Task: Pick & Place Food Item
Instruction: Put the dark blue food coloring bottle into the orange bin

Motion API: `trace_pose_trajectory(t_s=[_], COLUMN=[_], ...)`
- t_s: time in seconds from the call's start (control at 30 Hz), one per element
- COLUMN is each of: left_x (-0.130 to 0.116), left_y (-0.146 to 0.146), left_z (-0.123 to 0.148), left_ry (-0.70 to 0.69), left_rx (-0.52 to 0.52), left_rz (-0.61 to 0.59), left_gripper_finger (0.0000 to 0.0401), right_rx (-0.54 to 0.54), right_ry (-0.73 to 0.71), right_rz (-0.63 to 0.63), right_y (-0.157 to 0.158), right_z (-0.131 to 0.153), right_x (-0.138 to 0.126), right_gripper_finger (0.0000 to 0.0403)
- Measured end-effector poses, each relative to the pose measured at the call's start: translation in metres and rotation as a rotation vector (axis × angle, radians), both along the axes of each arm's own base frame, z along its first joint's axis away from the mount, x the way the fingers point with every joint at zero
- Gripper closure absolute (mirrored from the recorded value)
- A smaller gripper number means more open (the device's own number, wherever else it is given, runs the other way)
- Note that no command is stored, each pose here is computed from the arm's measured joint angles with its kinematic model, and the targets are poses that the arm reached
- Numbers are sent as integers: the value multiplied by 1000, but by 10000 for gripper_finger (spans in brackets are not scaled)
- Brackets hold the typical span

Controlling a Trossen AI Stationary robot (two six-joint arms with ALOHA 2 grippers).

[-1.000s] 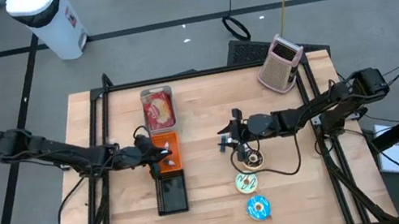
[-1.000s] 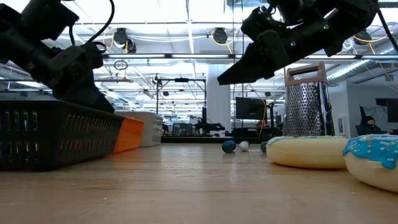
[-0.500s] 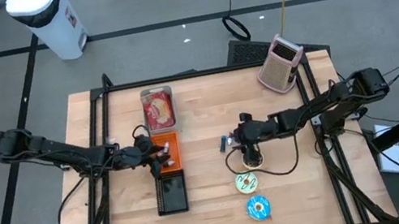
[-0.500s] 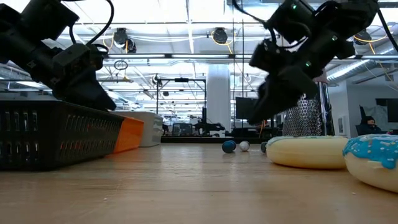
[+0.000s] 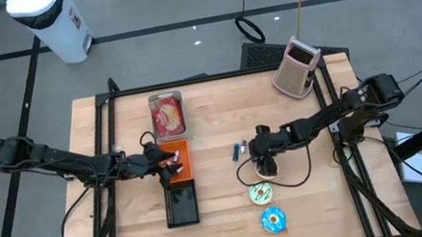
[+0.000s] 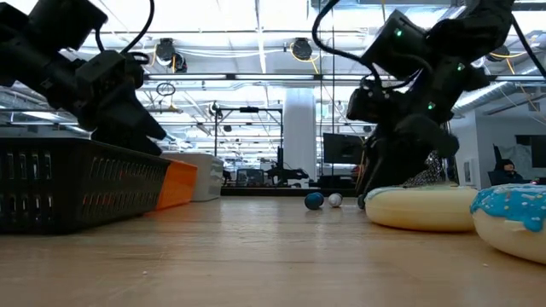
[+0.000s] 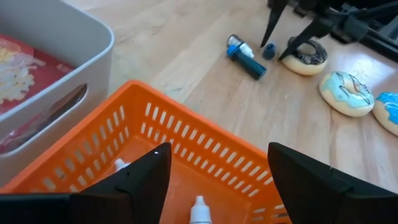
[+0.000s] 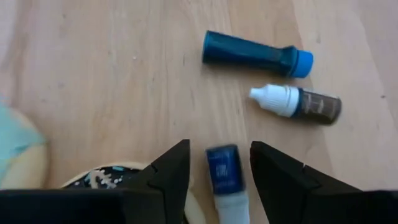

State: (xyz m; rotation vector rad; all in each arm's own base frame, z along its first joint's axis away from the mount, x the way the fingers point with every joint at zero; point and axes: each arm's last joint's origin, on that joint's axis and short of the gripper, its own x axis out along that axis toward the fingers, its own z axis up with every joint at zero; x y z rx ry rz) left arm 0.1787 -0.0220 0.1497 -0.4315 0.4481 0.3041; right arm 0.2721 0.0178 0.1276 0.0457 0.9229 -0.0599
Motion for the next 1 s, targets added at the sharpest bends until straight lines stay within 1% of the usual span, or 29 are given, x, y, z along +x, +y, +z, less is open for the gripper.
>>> trace_pose_trajectory(t_s=[0.13,0.23,0.33,0.57,0.67,0.77,0.83,0.9,1.0], left_x=[0,0,0,0,1,3,5,8,13], left_y=[0,0,0,0,0,0,-1,-1,1], left_z=[0,0,0,0,1,5,11,18,28], left_ry=[-3,-3,-2,-1,-8,-52,-111,-184,-276], left_rx=[5,6,6,14,17,18,33,79,175], left_rz=[-3,-4,-4,-8,-10,-14,-23,-33,-35], left_gripper_finger=[132,132,132,132,132,132,132,132,132], right_rx=[-9,-8,-6,-3,-2,-11,-24,-46,-85], right_ry=[26,30,18,-52,-92,-182,-282,-393,-558], right_rz=[-5,-5,-3,-2,-1,13,29,50,67], right_y=[-1,-1,-1,-1,-1,-2,-1,-3,-5], right_z=[-9,-9,-3,16,22,28,35,44,59], right_x=[2,2,0,-4,-3,3,10,16,23], right_gripper_finger=[251,265,292,371,380,379,374,369,370])
